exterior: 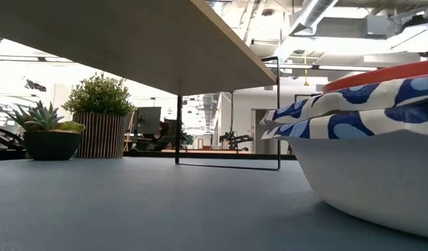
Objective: Place and stack bowls onto a shelf
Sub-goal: Stack the white bowl on top of the other white bowl on the shelf
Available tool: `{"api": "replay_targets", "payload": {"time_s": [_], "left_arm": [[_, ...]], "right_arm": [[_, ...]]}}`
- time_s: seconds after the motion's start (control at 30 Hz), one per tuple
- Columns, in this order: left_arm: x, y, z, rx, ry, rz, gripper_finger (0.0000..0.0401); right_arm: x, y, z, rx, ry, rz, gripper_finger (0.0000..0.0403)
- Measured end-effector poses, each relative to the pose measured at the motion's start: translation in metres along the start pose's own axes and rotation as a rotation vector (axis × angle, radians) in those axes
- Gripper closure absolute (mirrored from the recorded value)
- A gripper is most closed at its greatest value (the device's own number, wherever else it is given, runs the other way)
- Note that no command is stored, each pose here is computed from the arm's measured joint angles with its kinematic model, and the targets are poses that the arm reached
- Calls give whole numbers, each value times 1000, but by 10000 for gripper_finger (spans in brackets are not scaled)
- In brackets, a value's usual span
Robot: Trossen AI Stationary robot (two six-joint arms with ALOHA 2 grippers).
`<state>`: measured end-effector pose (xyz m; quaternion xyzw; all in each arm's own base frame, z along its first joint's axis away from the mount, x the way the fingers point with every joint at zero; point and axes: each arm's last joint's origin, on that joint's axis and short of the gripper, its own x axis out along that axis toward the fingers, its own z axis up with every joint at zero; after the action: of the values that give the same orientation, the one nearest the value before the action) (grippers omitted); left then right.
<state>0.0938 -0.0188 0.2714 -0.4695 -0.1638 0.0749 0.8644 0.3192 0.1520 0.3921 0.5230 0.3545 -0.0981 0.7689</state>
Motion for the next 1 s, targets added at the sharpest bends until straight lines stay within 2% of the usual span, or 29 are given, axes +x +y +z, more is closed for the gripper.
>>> {"api": "replay_targets", "payload": {"time_s": [0.23, 0.4, 0.6, 0.9, 1.0], "left_arm": [[0, 0, 0, -1, 7, -8, 280], [0, 0, 0, -1, 7, -7, 280], [0, 0, 0, 1, 9, -6, 280], [0, 0, 0, 16, 9, -6, 280], [0, 0, 0, 16, 9, -6, 280]], "right_arm": [[46, 12, 26, -100, 81, 60, 382], [72, 10, 38, -103, 116, 72, 382], [82, 9, 49, -96, 114, 105, 382], [87, 13, 48, -87, 108, 153, 382], [94, 10, 47, -82, 119, 124, 382]]}}
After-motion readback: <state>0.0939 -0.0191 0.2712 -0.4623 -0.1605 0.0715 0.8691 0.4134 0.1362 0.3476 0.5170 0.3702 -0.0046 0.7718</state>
